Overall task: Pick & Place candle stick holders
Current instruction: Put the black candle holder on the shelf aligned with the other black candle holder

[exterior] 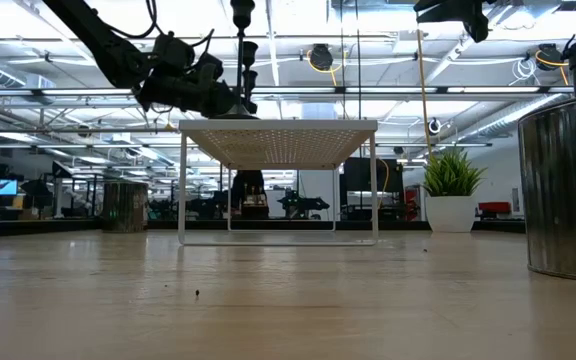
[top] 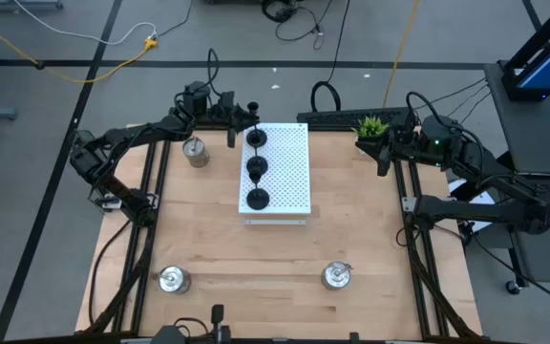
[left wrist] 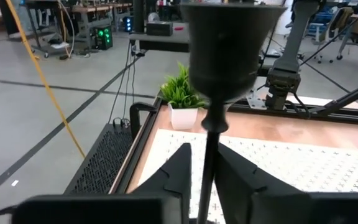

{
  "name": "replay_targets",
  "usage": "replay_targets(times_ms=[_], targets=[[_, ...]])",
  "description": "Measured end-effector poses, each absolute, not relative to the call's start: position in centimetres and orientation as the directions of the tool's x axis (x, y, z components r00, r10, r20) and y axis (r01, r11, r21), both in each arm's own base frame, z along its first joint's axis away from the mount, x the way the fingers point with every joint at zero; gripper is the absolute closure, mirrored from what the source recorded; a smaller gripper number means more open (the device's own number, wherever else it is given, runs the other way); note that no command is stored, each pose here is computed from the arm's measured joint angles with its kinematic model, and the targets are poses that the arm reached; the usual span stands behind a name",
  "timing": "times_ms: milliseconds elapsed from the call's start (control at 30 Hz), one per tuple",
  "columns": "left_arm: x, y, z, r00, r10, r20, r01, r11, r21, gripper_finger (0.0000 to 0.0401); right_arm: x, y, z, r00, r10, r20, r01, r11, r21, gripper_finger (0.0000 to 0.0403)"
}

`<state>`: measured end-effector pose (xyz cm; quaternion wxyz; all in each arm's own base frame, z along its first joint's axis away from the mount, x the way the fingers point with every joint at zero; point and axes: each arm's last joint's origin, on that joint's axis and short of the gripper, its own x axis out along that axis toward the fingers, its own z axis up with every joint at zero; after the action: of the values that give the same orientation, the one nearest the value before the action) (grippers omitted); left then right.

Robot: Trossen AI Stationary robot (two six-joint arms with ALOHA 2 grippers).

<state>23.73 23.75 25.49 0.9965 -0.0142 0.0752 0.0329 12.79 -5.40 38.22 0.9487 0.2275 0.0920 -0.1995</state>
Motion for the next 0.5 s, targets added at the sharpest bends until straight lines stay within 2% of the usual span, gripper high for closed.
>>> replay_targets(times_ms=[500], targets=[[23.69,23.75,25.24,0.982,0.073,-0.172,-0.081,0.996,-0.040,0.0207,12.79,-5.41,38.23,0.904,-0.336,-0.265,0.420,0.817,0.395,0.0314]])
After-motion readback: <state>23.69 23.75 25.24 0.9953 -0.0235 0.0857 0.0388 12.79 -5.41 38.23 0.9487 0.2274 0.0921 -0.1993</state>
